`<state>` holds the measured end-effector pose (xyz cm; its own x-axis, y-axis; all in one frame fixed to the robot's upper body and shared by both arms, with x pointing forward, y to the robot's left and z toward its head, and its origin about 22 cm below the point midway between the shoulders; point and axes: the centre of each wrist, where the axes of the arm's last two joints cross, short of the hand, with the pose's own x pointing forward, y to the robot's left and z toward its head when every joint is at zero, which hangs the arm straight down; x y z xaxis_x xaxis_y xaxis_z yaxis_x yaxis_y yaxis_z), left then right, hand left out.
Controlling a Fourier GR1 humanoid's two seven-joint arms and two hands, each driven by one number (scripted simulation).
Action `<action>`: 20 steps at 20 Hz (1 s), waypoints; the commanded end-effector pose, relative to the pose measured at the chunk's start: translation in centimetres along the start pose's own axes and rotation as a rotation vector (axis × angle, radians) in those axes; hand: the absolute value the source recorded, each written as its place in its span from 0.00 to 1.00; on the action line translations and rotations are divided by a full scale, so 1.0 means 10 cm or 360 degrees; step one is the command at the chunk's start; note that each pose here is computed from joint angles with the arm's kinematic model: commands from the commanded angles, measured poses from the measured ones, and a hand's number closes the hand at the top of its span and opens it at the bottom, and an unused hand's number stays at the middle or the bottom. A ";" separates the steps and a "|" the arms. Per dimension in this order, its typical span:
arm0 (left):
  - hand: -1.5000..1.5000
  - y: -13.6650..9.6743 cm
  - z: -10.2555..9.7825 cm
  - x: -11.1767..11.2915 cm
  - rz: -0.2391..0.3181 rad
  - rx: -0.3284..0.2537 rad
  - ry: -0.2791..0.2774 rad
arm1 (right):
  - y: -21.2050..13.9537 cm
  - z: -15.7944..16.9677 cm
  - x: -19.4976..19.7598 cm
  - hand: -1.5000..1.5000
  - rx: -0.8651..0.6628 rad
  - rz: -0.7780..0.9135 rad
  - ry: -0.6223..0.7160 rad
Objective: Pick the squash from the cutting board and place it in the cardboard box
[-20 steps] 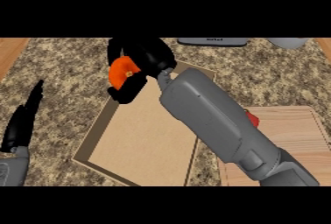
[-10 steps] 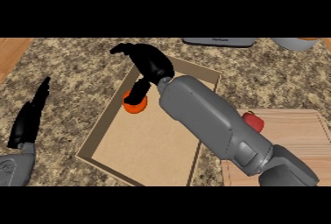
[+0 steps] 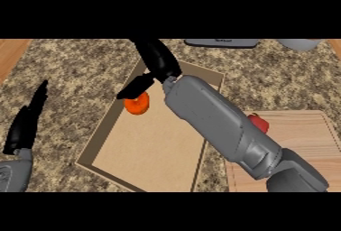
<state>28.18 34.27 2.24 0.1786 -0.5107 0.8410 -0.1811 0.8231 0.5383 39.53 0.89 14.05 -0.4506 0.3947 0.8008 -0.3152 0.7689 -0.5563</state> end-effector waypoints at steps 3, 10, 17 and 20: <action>0.50 -0.03 0.22 -0.14 0.0017 0.0022 0.0059 | -0.25 -0.07 -0.10 0.00 -0.0202 -0.0287 -0.0023; 0.50 0.11 0.15 -0.25 0.0009 0.0041 0.0058 | -1.07 0.15 -0.61 0.00 -0.0261 -0.0401 -0.0010; 0.50 0.18 0.20 -0.07 -0.0001 0.0044 0.0042 | -1.95 0.54 -1.09 0.00 -0.0360 -0.0344 0.0067; 0.50 0.14 0.14 -0.14 0.0011 0.0062 0.0061 | -2.29 0.78 -1.24 0.00 -0.0307 -0.0294 0.0068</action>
<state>26.23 35.77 2.35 0.2081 -0.4989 0.8413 -0.2210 0.8140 0.5373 46.00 -20.43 15.64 -0.3578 0.2343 0.9040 -0.2306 0.9159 -0.3286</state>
